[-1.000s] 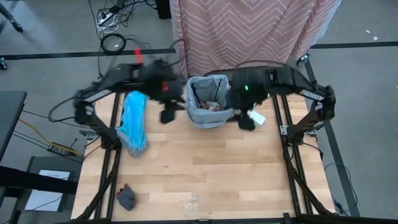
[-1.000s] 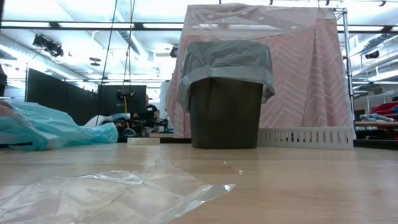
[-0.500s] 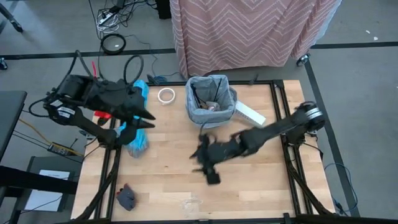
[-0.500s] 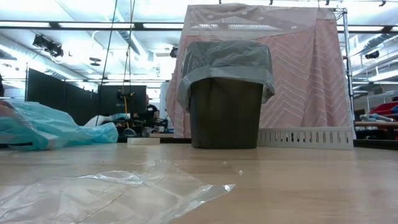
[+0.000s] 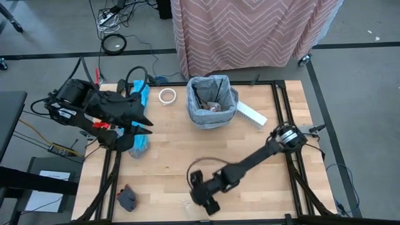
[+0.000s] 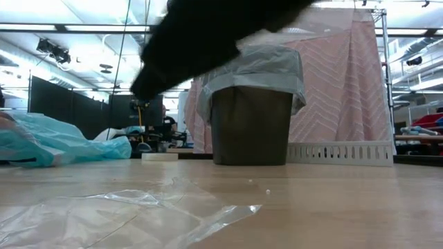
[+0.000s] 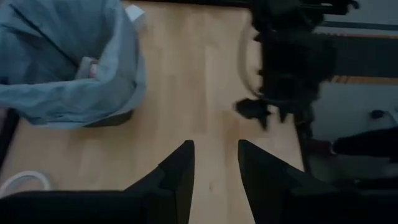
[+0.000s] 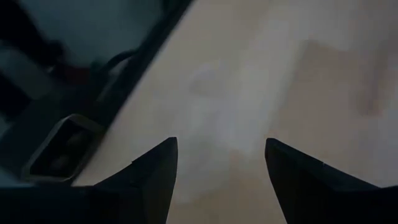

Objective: Place trash/remove bag and relplace
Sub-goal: Put the transparent plastic into the trash bin

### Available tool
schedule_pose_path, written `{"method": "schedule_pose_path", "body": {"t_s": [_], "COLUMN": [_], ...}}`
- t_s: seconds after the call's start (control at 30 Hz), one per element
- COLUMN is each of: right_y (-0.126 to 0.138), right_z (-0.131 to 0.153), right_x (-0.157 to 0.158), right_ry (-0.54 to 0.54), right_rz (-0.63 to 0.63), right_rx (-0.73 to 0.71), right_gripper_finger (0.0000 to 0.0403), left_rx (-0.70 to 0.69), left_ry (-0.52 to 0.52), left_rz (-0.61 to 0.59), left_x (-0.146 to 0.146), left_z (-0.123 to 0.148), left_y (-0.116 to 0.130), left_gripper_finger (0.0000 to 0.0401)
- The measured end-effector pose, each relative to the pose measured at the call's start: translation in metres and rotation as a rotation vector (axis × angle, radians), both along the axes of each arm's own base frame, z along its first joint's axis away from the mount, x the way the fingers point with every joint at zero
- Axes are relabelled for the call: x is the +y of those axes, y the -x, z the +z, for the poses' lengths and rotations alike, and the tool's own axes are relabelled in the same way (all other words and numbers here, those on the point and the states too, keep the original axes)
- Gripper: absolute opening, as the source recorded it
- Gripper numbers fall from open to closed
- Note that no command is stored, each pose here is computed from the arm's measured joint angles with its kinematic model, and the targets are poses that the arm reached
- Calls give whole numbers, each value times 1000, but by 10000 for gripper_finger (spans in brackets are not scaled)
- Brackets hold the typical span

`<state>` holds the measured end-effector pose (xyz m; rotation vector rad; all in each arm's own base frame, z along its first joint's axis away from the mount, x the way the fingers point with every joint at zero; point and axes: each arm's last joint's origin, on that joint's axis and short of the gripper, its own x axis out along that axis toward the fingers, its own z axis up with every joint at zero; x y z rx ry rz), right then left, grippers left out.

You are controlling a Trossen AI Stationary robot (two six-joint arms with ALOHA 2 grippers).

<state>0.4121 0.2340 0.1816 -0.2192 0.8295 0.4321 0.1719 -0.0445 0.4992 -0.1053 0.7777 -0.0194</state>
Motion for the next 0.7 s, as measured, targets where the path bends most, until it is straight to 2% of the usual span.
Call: {"method": "schedule_pose_path", "body": {"t_s": [0.17,0.3,0.5,0.6,0.7], "right_y": [9,12,6,0,-6], "right_z": [-31,-53,-58,-58,-59], "right_x": [25,36,34,23,12], "right_ry": [38,24,13,18,11], "right_rz": [57,30,-48,-83,-148], "right_rx": [48,83,64,61,66], "right_gripper_finger": [232,230,226,196,139], "left_rx": [-5,-2,-3,-1,-2], "left_ry": [-19,-35,-32,-28,-19], "left_rz": [18,20,43,46,56], "left_x": [1,0,0,0,0], "left_z": [0,-1,-1,-2,-1], "left_y": [-1,-3,-5,-6,-5], "left_gripper_finger": [130,130,130,130,130]}}
